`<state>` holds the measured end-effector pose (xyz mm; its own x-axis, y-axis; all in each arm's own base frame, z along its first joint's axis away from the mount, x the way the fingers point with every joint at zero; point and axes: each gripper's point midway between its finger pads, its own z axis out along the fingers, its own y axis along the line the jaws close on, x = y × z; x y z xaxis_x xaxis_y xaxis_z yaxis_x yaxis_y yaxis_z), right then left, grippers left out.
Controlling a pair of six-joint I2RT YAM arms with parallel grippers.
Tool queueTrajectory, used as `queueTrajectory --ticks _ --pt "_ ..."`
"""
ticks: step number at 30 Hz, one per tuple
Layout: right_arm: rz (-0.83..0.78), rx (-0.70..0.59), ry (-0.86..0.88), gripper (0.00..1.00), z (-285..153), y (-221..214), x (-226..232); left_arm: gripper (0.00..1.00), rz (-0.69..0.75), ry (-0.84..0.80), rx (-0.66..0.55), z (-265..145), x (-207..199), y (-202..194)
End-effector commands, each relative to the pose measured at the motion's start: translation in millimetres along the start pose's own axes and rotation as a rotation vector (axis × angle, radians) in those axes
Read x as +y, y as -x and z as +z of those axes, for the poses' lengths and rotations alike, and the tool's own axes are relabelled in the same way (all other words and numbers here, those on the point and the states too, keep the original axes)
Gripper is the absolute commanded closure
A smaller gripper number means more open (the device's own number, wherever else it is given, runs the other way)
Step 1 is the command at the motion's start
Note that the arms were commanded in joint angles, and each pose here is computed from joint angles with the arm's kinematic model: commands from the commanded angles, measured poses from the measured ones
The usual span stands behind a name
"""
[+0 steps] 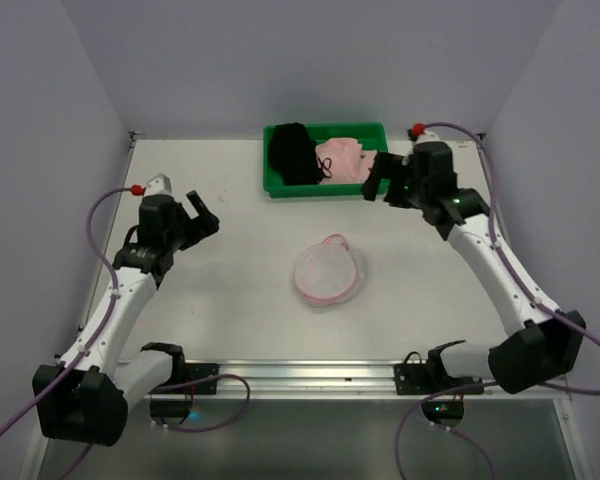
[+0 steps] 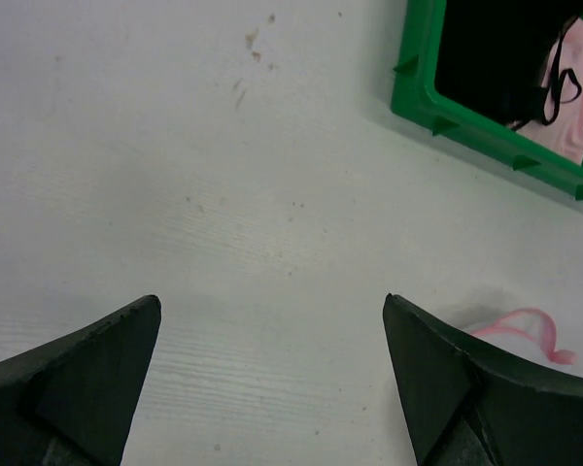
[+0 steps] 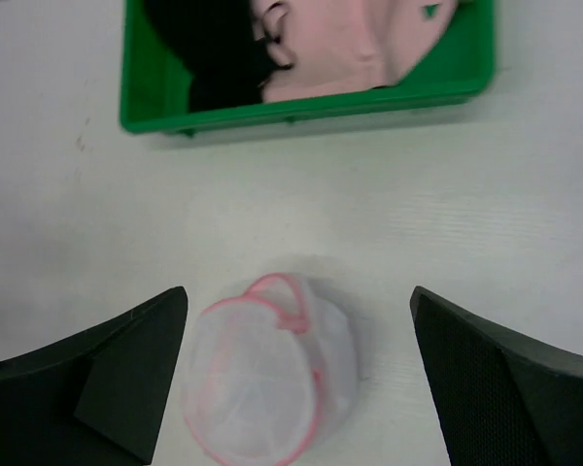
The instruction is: Unzip the laundry bag and remove the bra
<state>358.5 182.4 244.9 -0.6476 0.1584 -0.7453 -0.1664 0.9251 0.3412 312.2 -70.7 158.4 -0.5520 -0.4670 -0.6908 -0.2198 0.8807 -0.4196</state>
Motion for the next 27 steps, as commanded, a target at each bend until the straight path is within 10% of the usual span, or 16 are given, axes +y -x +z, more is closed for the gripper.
queueTrajectory --ticks 1,13,27 --pt "0.084 -0.166 -0.133 0.01 -55.0 30.2 -62.9 0.0 0.004 -0.026 -0.075 -23.1 10.2 43.8" --pt "0.133 -0.777 -0.309 0.01 -261.6 64.3 -100.3 0.0 0.061 0.008 -0.35 -131.8 11.6 132.7" --pt "-0.092 -1.022 -0.14 0.01 -353.7 37.5 -60.9 0.0 0.183 0.052 -0.624 -242.1 4.9 149.6"
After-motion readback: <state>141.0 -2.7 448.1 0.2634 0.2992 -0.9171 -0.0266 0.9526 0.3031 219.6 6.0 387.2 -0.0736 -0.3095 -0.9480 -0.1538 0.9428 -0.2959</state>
